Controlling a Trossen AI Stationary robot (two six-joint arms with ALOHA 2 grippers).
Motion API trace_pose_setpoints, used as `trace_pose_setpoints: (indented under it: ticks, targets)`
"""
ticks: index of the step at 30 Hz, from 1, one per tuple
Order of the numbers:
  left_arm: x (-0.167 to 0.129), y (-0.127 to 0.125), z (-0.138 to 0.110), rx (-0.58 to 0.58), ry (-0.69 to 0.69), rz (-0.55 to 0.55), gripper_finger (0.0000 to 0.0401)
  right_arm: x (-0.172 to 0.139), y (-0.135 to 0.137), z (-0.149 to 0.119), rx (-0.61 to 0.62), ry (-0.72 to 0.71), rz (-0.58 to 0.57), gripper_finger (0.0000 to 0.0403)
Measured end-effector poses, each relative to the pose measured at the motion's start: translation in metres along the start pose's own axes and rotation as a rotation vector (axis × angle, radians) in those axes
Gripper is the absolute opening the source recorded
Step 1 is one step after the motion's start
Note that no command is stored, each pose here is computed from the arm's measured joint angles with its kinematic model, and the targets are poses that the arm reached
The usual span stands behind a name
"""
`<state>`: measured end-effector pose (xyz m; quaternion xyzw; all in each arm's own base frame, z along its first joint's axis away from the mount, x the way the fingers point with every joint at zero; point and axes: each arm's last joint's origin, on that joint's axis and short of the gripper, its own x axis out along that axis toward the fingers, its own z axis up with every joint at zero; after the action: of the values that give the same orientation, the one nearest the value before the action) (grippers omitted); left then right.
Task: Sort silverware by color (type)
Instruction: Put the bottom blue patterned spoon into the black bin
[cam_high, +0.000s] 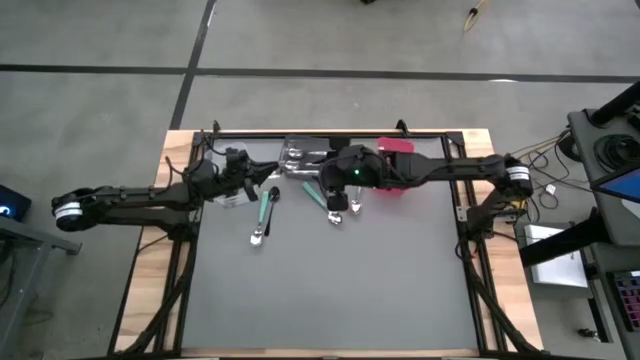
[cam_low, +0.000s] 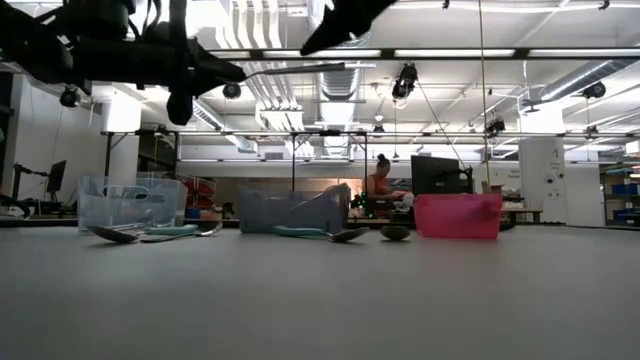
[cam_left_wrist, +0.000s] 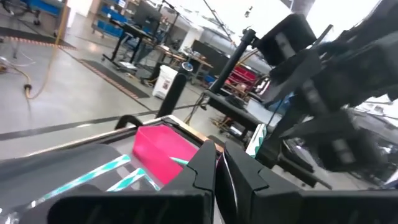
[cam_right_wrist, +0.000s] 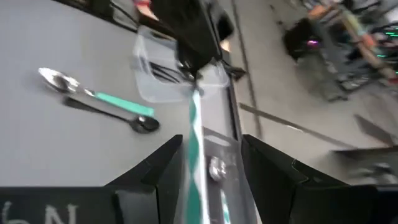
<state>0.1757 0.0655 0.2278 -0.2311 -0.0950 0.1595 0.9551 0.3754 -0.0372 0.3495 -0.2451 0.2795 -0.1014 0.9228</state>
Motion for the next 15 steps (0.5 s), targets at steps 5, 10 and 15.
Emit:
trace_pose_setpoints:
  ticks: [5,10,15]
  targets:
    - [0.001,0.001,-0.003,-0.036,0.022,-0.005,0.0,0.01,0.009,-0.014,-0.047,0.004,-0.023,0.0155]
    - [0.003,0.002,-0.004,-0.068,0.028,-0.001,0.0,0.015,0.01,-0.016,-0.055,0.014,-0.028,0.0151]
    - [0.004,0.001,-0.002,-0.096,0.009,-0.011,0.0,0.022,0.011,-0.02,-0.064,0.029,-0.026,0.0131]
